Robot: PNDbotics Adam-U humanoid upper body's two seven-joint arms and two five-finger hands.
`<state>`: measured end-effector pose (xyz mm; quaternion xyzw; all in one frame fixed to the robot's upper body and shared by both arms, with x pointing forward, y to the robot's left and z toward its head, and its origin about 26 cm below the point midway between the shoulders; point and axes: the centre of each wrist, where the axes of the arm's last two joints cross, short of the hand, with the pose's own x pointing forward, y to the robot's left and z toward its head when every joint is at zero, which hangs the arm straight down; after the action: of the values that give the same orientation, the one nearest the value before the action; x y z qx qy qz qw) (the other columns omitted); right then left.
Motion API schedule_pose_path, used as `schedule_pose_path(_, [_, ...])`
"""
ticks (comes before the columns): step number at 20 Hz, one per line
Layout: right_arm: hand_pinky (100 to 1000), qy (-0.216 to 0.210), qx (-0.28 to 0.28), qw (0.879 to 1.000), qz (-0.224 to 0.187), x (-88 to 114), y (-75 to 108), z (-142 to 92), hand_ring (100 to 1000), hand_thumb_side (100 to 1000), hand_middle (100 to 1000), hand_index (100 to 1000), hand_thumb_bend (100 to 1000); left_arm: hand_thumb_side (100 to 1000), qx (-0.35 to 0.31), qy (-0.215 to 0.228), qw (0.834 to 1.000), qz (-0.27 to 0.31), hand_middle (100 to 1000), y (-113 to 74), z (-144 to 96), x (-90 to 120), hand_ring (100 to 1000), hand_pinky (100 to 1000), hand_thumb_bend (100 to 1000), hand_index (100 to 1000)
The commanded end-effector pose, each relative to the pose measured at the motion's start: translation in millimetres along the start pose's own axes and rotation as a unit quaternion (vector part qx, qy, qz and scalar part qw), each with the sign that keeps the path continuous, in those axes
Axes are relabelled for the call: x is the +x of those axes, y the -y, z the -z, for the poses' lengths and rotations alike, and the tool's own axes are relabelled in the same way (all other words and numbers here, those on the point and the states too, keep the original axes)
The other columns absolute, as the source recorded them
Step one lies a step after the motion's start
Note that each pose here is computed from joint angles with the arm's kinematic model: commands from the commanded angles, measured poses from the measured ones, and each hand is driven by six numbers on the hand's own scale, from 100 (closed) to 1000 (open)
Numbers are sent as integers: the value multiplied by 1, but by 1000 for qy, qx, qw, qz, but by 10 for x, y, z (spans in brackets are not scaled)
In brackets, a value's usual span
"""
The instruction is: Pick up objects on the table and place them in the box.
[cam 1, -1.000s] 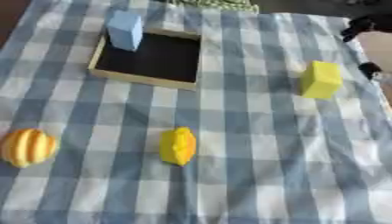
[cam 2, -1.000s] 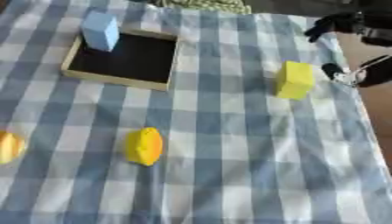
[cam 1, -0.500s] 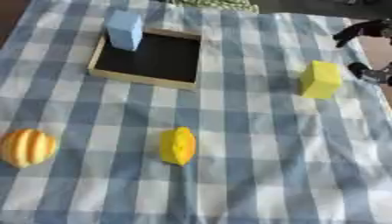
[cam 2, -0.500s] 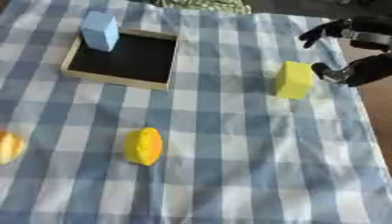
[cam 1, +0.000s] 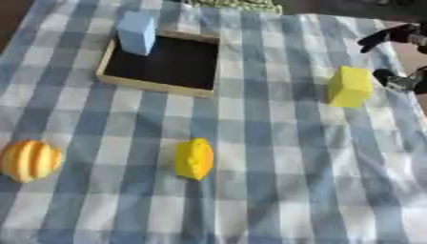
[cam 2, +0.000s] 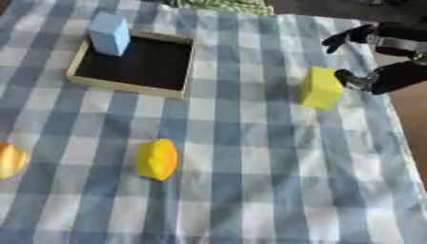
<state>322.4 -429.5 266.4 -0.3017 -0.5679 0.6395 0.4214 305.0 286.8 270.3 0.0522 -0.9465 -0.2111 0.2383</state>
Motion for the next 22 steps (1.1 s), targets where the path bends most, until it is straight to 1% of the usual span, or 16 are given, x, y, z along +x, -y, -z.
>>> schedule_pose_path(1, [1000,-16,-13,1000,-18,-25,105,-37,1000,533,843,975,100,562,-1,9,1000,6,687,-35,34,57,739,937,100,866])
schedule_pose_path(2, [1000,-18,-14,1000,-20,-27,97,-30,1000,540,846,977,100,562,-1,9,1000,6,687,-34,34,57,739,937,100,866])
schedule_pose_path(3, [1000,-20,-14,999,-23,-32,89,-23,1000,567,857,984,100,562,-1,9,1000,6,687,-33,34,57,739,937,100,866])
schedule_pose_path(6, [1000,-23,-18,999,-31,-58,64,-7,1000,578,861,986,100,562,0,8,1000,5,687,-32,31,55,739,937,100,865])
schedule_pose_path(14, [1000,-19,1,1000,-17,-116,-24,35,1000,608,874,1000,101,561,3,7,1000,5,687,-30,29,53,739,938,100,865])
schedule_pose_path(16, [1000,-21,6,1000,-14,-133,-42,39,1000,614,876,1000,115,561,3,7,1000,5,686,-28,28,53,739,939,100,865])
schedule_pose_path(18, [1000,-20,9,1000,-9,-145,-62,44,1000,562,875,1000,153,561,3,6,1000,5,685,-28,26,51,739,939,100,865])
schedule_pose_path(19, [1000,-17,10,1000,-8,-146,-69,48,1000,493,875,1000,209,560,3,6,1000,5,685,-28,25,51,739,939,100,865])
schedule_pose_path(21, [1000,-9,12,1000,-5,-152,-79,49,1000,392,875,1000,197,560,3,5,1000,5,684,-26,24,50,739,939,100,865])
schedule_pose_path(22, [1000,-7,13,1000,-4,-159,-82,49,1000,384,876,1000,200,560,2,5,1000,4,684,-24,23,50,739,939,100,865])
